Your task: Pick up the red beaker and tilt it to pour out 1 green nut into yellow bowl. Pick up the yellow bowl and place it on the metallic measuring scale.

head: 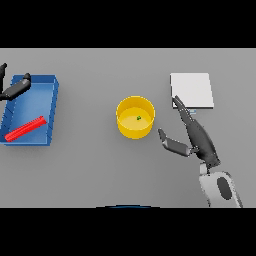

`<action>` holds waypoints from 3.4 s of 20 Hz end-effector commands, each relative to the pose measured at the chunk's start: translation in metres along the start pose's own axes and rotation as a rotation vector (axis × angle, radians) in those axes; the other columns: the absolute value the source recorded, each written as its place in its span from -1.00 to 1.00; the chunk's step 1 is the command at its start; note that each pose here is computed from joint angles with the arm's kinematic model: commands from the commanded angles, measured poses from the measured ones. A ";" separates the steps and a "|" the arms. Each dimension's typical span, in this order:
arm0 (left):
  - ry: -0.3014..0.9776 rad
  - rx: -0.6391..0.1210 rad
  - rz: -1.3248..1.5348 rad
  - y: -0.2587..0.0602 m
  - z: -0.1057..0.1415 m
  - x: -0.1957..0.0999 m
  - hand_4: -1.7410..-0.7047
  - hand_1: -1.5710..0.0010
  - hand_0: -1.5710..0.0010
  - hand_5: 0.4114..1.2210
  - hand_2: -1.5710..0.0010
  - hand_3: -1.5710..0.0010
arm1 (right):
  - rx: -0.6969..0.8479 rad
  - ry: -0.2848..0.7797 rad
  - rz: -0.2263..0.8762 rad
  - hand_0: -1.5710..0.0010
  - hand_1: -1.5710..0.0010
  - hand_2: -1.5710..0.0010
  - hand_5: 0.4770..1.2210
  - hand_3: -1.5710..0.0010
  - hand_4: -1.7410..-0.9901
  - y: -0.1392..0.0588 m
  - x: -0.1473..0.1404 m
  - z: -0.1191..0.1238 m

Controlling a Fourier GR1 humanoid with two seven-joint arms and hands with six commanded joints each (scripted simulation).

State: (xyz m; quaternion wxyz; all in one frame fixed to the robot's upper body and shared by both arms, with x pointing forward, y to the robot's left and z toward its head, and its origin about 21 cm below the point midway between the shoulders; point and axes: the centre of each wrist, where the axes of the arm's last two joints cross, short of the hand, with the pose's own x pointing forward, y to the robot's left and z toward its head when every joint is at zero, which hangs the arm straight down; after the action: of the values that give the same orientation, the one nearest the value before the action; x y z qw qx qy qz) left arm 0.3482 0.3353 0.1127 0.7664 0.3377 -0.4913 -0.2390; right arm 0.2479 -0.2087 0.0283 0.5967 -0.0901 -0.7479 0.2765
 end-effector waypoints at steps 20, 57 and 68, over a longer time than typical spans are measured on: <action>-0.002 -0.004 -0.006 -0.006 -0.001 0.004 0.83 1.00 1.00 -0.24 1.00 1.00 | 0.662 -0.171 0.722 1.00 1.00 1.00 -0.44 1.00 0.29 0.007 0.034 -0.104; -0.020 0.001 -0.011 0.000 0.003 0.002 0.81 1.00 1.00 -0.23 1.00 1.00 | 0.951 -0.081 0.843 -0.95 -0.95 -0.90 0.98 -0.52 -0.97 0.023 0.049 -0.128; -0.027 0.007 -0.006 0.006 0.002 0.006 0.81 1.00 1.00 -0.23 1.00 1.00 | 0.835 -0.048 0.908 -1.00 -1.00 -0.99 1.00 -0.59 -0.94 -0.032 0.095 -0.124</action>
State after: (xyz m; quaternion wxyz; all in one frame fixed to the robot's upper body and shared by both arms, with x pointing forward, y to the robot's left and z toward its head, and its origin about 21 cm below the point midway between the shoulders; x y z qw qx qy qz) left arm 0.3487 0.3342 0.1218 0.7575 0.3388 -0.5018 -0.2440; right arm 0.3448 -0.1537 0.1420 0.3870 -0.1517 -0.4767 0.7746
